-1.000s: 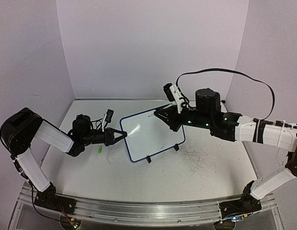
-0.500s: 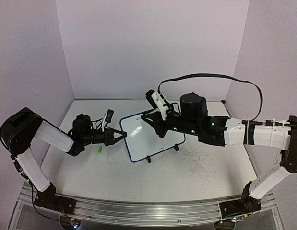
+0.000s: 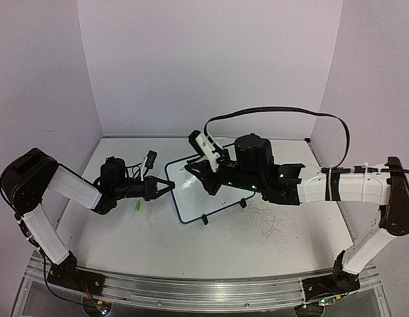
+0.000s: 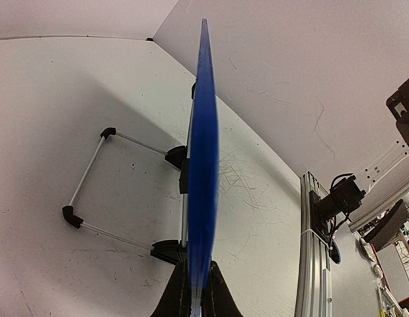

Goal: Write a sentence on the whiteboard

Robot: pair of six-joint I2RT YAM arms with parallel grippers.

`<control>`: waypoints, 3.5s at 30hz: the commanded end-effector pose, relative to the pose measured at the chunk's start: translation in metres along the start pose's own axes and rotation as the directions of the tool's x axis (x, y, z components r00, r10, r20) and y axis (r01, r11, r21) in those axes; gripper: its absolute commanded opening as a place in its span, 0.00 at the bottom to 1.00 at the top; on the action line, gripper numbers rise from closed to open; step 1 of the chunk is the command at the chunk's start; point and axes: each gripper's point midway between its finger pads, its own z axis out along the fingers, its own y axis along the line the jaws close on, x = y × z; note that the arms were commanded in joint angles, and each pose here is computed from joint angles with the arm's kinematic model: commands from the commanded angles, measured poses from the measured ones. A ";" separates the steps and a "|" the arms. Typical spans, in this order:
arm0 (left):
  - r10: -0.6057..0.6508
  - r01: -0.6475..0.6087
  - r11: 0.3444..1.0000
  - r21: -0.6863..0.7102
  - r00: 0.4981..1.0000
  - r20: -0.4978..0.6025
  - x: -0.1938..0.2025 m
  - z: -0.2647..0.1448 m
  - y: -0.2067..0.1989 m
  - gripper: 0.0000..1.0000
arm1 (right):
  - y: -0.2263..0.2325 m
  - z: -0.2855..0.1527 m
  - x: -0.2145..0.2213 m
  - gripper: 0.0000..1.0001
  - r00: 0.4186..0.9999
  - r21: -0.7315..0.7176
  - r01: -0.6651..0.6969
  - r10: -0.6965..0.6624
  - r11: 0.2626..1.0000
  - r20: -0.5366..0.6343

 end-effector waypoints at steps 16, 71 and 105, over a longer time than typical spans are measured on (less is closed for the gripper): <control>0.022 -0.022 0.999 0.041 1.000 -0.005 -0.008 0.004 -0.009 0.00 | -0.005 0.048 0.006 0.00 1.000 0.087 0.019 -0.018 0.996 -0.007; 0.019 -0.018 0.999 0.046 1.000 -0.019 -0.004 0.005 -0.008 0.00 | -0.017 0.078 0.018 0.00 1.000 0.173 0.007 -0.005 0.985 -0.008; 0.020 -0.019 0.998 0.053 1.000 -0.018 -0.007 0.006 -0.009 0.00 | -0.026 0.073 0.038 0.00 0.998 0.236 0.004 0.010 0.972 -0.054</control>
